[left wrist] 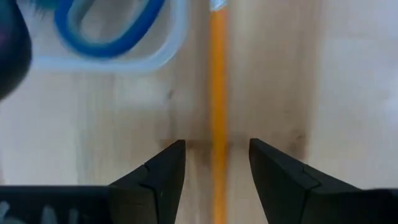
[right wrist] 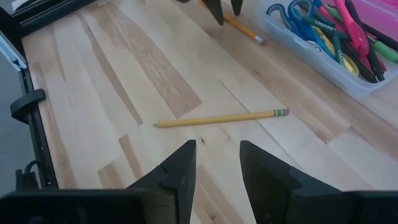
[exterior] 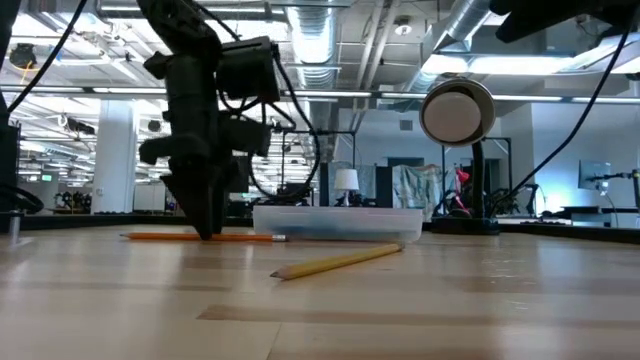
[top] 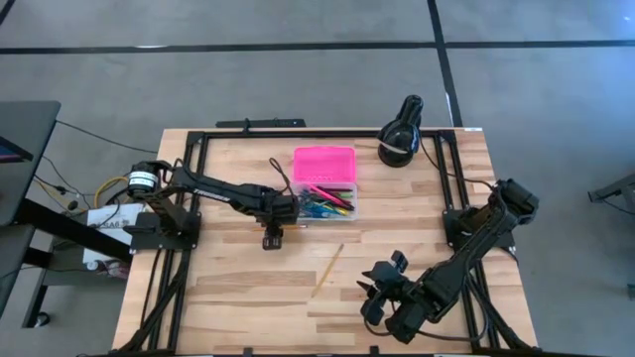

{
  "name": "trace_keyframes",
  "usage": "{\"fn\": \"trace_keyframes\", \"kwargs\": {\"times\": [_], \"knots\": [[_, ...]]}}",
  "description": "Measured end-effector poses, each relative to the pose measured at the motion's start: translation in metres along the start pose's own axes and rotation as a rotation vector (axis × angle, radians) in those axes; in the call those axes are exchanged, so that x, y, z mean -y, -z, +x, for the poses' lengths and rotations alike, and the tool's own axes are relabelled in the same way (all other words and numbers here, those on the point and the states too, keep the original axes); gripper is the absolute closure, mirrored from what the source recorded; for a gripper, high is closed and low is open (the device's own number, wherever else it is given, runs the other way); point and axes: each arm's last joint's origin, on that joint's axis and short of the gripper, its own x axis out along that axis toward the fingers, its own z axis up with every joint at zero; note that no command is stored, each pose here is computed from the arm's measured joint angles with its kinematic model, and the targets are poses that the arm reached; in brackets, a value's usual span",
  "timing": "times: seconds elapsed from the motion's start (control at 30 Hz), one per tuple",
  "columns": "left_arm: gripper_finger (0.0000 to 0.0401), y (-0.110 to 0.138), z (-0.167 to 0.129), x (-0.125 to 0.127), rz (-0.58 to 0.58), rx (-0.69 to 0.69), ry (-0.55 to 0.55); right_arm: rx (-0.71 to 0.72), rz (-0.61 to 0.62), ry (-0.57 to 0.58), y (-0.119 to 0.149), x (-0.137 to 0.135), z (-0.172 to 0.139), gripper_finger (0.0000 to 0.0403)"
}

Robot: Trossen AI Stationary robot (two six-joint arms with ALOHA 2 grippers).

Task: Pick & place school supplies into a supply box
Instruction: Put the orange pencil into the pink supply box

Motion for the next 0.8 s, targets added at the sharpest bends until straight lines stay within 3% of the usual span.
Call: {"fn": "trace_keyframes", "kwargs": {"times": [0.33, 0.53, 0.8], "knots": [[0.0243, 0.01, 0.007, 0.0, -0.054, -0.018, -0.035, -0.002, 0.025, 0.024, -0.008, 0.004, 0.008, 0.0286], [0.0279, 0.011, 0.007, 0.012, -0.007, -0.024, -0.028, -0.046, 0.043, 0.025, -0.013, 0.006, 0.014, 0.0286], [0.0305, 0.014, 0.008, 0.033, 0.053, -0.029, -0.098, -0.046, 0.047, 0.029, -0.015, 0.007, 0.015, 0.0286]]}}
